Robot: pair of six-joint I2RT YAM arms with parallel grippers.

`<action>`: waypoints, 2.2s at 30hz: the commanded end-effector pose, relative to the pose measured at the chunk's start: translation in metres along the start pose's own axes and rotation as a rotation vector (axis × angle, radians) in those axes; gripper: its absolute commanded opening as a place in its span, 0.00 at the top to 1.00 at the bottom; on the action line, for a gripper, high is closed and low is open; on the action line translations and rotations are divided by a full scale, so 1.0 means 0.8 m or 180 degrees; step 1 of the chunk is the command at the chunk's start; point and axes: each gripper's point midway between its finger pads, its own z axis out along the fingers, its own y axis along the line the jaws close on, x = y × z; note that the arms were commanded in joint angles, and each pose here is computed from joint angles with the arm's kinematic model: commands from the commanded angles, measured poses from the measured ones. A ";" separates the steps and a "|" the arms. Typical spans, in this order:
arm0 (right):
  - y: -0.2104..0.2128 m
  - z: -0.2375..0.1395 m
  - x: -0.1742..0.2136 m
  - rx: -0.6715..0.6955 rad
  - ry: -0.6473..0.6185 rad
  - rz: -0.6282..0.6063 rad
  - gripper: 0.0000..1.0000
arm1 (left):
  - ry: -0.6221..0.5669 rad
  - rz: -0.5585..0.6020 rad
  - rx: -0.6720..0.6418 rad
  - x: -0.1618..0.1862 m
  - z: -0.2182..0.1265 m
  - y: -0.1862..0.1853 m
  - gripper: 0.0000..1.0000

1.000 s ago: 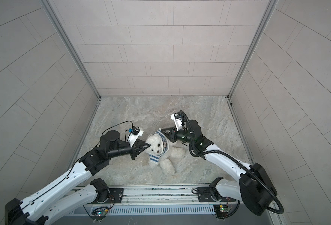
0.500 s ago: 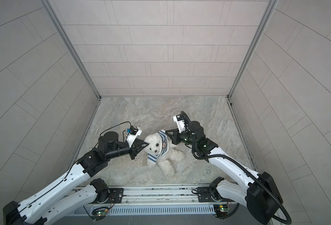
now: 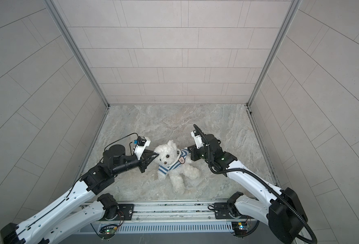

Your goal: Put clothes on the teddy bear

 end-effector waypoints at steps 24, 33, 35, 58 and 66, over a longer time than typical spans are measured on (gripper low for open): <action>0.077 -0.067 0.015 -0.0615 -0.0603 -0.0275 0.40 | -0.0114 -0.1561 -0.0823 0.002 0.009 0.059 1.00; 0.148 -0.010 0.030 -0.0956 -0.0481 -0.0365 0.38 | -0.0297 -0.2067 -0.0851 0.009 0.020 0.069 1.00; 0.153 0.003 0.032 -0.0943 -0.0410 -0.0375 0.39 | -0.0302 -0.2103 -0.0857 0.011 0.021 0.069 1.00; 0.143 0.030 0.043 -0.0662 -0.0243 -0.0446 0.56 | -0.0488 -0.2324 -0.0745 0.000 0.023 0.066 1.00; 0.140 0.036 0.048 -0.0620 -0.0216 -0.0434 0.73 | -0.0546 -0.2436 -0.0689 -0.001 0.025 0.064 1.00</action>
